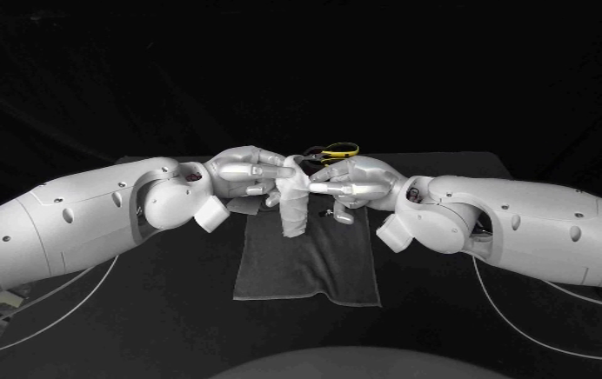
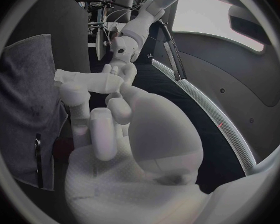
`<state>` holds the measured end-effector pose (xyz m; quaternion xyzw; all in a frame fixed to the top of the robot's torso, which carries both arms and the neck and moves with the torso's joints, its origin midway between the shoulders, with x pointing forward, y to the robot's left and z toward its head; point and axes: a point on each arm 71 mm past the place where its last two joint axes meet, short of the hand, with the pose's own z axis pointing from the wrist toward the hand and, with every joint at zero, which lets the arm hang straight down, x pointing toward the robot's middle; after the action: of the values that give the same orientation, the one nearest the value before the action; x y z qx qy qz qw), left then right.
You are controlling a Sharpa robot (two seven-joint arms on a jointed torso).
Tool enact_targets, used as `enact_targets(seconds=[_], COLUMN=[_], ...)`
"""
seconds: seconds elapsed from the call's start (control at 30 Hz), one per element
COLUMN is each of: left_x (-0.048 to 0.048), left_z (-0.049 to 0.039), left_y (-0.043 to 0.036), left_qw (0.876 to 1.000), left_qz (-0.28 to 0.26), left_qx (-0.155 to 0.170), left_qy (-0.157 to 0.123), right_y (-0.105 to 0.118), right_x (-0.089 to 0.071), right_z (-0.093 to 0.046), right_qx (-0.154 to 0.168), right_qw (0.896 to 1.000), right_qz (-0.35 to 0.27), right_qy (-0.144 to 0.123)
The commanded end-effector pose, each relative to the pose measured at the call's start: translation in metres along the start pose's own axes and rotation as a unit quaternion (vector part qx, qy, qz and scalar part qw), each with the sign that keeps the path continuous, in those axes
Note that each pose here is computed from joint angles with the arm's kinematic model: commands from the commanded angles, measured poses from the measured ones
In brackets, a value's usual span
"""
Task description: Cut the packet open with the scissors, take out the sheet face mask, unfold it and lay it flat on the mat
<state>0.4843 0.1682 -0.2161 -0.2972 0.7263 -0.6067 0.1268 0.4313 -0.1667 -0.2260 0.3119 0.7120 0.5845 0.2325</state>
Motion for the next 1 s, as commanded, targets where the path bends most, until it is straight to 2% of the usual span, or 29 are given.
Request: enact_targets(seconds=[0.03, 0.27, 0.53, 1.0], left_x=[0.0010, 0.0020, 0.0023, 0.0000], left_z=[0.0008, 0.0010, 0.0011, 0.0016], left_y=[-0.0010, -0.0007, -0.0002, 0.0012], left_qw=[1.000, 1.000, 1.000, 0.999], left_qz=[0.000, 0.004, 0.009, 0.032], left_qx=[0.004, 0.002, -0.002, -0.012], left_qy=[0.001, 0.004, 0.004, -0.006], right_y=[0.0003, 0.0004, 0.0009, 0.0026], right_x=[0.0004, -0.0018, -0.0018, 0.0008], right_z=[0.0008, 0.0009, 0.0012, 0.0006], right_qx=[-0.001, -0.003, -0.006, -0.017], right_qw=[1.000, 1.000, 1.000, 1.000], right_qz=[-0.009, -0.016, -0.017, -0.012], right_qy=[0.000, -0.011, -0.012, 0.004])
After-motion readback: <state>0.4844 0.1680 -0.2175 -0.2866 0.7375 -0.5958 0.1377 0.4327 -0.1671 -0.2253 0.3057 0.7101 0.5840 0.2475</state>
